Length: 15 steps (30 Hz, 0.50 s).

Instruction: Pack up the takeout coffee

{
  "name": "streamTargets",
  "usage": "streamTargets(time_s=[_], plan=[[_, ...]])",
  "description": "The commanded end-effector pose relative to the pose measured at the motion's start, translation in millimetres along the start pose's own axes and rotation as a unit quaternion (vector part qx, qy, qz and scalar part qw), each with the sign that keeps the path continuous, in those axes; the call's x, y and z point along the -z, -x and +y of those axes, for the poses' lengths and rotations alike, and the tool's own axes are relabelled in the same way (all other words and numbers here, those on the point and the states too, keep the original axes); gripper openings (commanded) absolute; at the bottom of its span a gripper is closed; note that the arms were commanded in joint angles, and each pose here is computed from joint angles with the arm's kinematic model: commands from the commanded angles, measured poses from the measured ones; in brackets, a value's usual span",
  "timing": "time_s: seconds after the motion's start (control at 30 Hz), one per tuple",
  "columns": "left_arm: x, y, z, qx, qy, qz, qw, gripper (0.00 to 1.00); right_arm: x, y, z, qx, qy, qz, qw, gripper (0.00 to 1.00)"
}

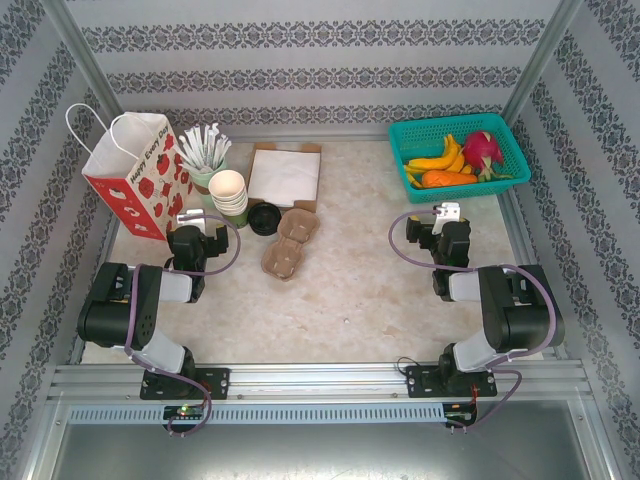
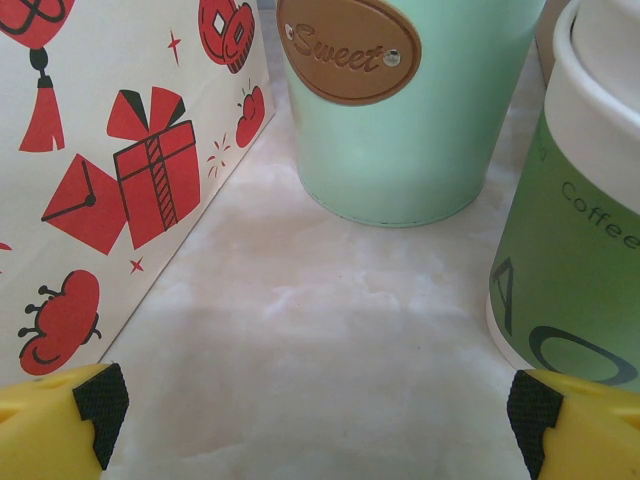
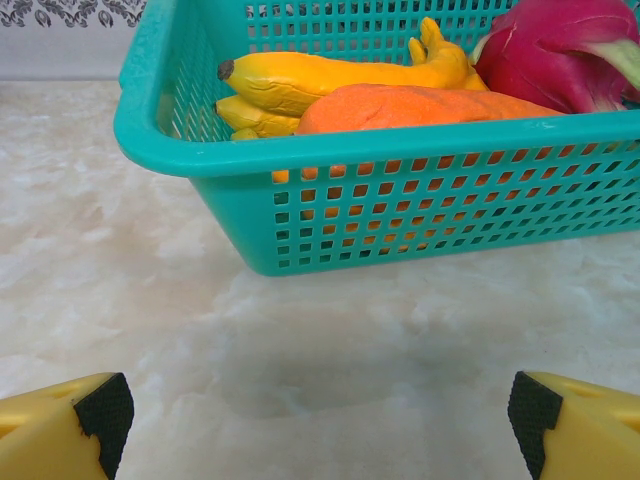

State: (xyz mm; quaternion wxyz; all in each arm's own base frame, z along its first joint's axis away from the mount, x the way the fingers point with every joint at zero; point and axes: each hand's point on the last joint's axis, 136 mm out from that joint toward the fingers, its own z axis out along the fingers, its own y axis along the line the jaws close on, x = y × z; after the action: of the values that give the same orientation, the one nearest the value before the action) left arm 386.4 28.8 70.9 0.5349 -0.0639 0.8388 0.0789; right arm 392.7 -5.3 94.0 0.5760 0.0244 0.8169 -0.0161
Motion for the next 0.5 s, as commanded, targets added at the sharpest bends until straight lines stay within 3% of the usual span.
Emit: streamTargets(time_s=[0.0,0.3,0.47], plan=[[0.4,17.5,-1.0,0.008,-0.002,-0.030,1.000,1.00,1.0,13.2,-1.4,-0.008,-0.005,-0.018,1.000,0.98],[1.5,22.8,-11.9,-0.007,-0.032,-0.024,0.999,1.00,2.0,13.7,-2.8,-0.010,-0.008,-0.020,1.000,0.98],[12.2,36.6,-10.8,-0.027,-0.034,0.005,0.999,1.00,14.0,31.5,-2.6,-0.021,0.008,-0.034,0.999,0.98]])
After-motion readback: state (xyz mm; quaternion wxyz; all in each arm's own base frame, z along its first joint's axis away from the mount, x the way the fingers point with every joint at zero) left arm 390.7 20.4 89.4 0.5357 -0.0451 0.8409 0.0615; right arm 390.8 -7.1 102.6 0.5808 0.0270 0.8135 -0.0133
